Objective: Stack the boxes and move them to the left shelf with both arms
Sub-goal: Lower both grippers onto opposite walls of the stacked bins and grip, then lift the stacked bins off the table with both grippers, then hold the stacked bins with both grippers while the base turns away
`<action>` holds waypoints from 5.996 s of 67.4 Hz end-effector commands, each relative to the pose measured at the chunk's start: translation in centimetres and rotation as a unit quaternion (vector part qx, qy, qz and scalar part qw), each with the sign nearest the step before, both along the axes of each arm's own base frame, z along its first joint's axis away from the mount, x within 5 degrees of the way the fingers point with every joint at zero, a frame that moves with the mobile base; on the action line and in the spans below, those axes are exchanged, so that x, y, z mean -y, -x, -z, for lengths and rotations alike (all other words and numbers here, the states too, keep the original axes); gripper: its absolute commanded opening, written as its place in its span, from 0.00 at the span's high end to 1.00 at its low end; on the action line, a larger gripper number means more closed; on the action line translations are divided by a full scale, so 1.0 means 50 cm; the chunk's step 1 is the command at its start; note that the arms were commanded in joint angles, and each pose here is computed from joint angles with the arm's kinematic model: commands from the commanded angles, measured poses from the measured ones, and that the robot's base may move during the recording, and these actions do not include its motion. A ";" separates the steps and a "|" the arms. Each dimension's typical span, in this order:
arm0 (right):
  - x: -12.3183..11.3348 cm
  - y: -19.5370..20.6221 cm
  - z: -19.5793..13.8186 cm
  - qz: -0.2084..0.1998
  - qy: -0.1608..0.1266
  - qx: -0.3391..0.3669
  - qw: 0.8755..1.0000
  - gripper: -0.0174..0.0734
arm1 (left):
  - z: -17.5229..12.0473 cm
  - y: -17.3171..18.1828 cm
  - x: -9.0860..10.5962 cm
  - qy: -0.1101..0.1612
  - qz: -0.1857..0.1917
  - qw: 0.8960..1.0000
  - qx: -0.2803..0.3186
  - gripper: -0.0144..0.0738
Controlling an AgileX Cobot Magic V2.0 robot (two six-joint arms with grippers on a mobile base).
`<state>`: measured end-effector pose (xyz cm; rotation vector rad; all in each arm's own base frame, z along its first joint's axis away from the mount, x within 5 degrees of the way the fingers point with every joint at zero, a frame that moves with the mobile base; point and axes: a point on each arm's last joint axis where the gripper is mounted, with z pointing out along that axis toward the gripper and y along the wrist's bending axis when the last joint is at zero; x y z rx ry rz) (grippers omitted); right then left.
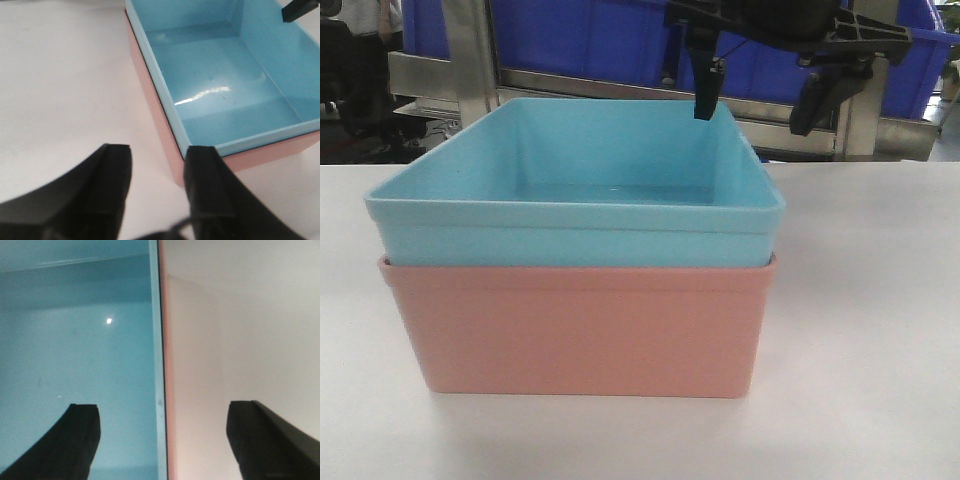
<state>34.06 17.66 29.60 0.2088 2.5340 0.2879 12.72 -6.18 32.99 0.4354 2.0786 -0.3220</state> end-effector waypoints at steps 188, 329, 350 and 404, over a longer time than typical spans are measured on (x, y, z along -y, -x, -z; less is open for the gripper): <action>-0.062 0.144 -0.171 -0.118 0.063 0.125 0.983 0.75 | -0.120 -0.230 0.255 0.039 -0.096 0.983 -0.150 0.85; -0.131 0.162 -0.153 -0.140 0.038 0.142 0.979 0.75 | -0.094 -0.242 0.321 0.065 -0.069 0.987 -0.132 0.85; -0.131 0.162 -0.153 -0.140 0.038 0.142 0.979 0.75 | -0.094 -0.242 0.321 0.065 -0.069 0.987 -0.132 0.85; -0.131 0.162 -0.153 -0.140 0.037 0.143 0.979 0.75 | -0.094 -0.241 0.321 0.064 -0.069 0.987 -0.133 0.85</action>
